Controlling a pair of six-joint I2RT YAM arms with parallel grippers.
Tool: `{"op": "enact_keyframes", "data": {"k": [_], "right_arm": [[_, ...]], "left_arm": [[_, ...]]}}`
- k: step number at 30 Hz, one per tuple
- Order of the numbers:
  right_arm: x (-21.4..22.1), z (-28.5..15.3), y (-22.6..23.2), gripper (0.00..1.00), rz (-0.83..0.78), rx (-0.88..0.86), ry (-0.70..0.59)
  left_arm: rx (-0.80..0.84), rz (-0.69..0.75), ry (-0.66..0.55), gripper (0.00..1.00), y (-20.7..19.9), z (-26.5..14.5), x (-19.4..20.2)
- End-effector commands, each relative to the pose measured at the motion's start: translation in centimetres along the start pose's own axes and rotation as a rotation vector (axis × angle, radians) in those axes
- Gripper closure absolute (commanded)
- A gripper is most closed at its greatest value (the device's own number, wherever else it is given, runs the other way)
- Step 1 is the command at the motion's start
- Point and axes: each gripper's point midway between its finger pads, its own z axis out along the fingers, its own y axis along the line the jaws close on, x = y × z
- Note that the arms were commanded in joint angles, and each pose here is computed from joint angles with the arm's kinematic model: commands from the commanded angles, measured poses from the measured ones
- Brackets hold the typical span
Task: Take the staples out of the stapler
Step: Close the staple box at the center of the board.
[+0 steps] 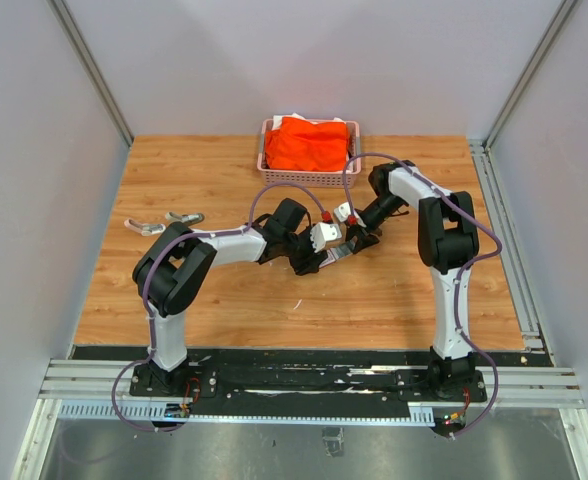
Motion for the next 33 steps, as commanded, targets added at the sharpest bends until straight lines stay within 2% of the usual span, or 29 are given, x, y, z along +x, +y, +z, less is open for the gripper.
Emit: {"op": "enact_keyframes", "data": {"k": [1, 33], "right_arm": [[0.4, 0.7, 0.1, 0.61, 0.015, -0.033, 0.019], [-1.5, 1.1, 0.7, 0.62, 0.034, -0.05, -0.026]], "left_arm": [[0.047, -0.036, 0.128, 0.46, -2.0, 0.9, 4.5], [0.002, -0.076, 0.175, 0.46, -1.8, 1.6, 5.4]]}}
